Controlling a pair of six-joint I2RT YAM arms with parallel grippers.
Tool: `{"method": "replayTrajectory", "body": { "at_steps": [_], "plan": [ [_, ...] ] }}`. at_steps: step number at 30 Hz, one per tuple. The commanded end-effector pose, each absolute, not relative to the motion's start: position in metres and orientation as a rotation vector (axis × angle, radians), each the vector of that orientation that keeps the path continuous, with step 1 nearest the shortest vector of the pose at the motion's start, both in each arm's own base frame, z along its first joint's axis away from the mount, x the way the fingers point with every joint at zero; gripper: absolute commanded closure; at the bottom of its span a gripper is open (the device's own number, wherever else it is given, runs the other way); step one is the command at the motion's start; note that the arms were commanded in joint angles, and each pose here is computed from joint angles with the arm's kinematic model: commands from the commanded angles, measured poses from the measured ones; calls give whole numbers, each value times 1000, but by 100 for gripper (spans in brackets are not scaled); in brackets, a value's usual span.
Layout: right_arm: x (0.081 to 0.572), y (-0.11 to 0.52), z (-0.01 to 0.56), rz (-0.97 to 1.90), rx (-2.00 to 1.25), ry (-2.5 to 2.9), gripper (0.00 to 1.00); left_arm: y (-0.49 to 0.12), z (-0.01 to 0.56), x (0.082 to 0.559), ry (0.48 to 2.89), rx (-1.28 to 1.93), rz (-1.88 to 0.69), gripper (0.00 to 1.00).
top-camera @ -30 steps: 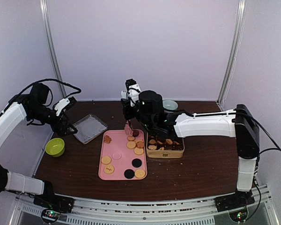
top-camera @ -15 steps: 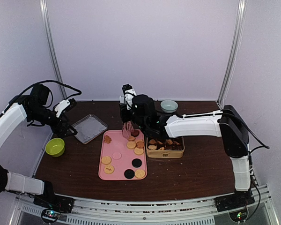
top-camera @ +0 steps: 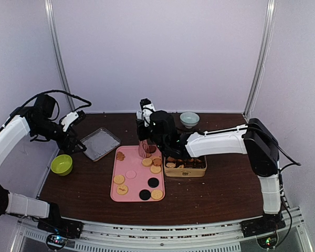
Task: Pack the cookies
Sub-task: Pick up the fake cookies from the plate, then place the fake cookies in the empty pocket of the box.
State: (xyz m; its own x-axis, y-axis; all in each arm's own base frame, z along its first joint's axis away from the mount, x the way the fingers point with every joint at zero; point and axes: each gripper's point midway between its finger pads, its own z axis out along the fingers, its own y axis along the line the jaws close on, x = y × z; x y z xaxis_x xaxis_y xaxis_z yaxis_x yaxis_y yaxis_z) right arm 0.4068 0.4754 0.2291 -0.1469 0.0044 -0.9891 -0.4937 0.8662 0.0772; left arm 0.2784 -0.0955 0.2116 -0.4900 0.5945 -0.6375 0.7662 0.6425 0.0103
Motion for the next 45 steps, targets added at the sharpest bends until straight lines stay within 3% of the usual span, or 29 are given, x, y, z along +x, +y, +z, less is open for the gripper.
{"method": "replayTrajectory", "body": {
  "at_steps": [1,15,24,31,38,45],
  "plan": [
    [403,459,231,434,-362,1685,70,-94,216,278,2224,1062,-352,2],
    [404,447,237,325,-380,1664,66,-95,215,277,2225,1063,-362,3],
    [402,455,259,425,-363,1644,88,-95,215,275,2224,1063,-366,3],
    [390,452,307,519,-348,1565,92,-96,214,275,2224,1064,-375,4],
    [359,410,352,558,-326,1499,91,-96,217,275,2216,1064,-364,4],
    [320,338,338,501,-307,1543,90,-97,218,275,2206,1070,-374,4]
  ]
}}
